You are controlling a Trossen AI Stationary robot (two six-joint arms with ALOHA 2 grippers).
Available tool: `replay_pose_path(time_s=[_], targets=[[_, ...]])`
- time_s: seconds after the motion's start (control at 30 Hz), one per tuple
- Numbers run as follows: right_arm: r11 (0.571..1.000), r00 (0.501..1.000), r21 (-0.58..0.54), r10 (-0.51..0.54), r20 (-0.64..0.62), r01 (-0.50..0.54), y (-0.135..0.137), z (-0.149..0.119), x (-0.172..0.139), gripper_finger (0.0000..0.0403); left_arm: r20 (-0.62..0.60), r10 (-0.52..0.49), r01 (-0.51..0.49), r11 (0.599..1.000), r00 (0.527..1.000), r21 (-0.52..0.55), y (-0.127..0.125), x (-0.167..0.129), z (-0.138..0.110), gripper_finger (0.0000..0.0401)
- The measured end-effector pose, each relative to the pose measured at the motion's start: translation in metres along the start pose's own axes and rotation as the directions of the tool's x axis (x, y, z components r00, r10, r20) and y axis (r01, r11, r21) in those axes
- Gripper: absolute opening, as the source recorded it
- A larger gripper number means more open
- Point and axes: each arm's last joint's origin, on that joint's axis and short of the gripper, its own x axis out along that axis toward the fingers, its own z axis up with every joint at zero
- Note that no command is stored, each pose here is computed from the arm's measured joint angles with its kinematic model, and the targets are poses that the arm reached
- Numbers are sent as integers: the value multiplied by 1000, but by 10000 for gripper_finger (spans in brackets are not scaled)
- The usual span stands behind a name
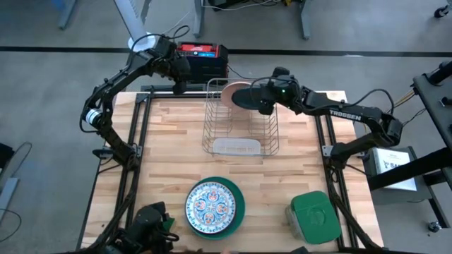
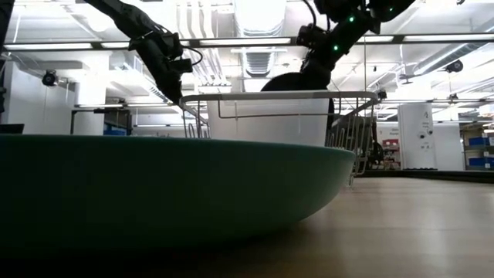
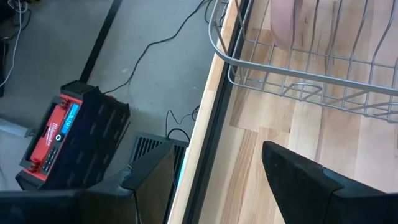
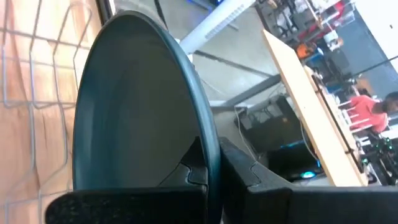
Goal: Sort dishes
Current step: Put the dark green plate in the dishwasher rack
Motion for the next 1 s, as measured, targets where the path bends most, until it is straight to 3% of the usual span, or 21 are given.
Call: replay_pose_path(time_s=[0.33,0.57,1.0], targets=[[999,999,-35,31,-43,-32,12,-3,13,2,-5,-5,5,1000,1000,-1,0,0,-1,233],[999,998,12,42,-49,-41,12,-3,13,3,-6,-5,5,1000,1000,-1,0,0,-1,233],[995,997,87,61,-39,-58,14,-4,13,73,-15,-13,13,1000,1000,-18,-1,0,-1,233]])
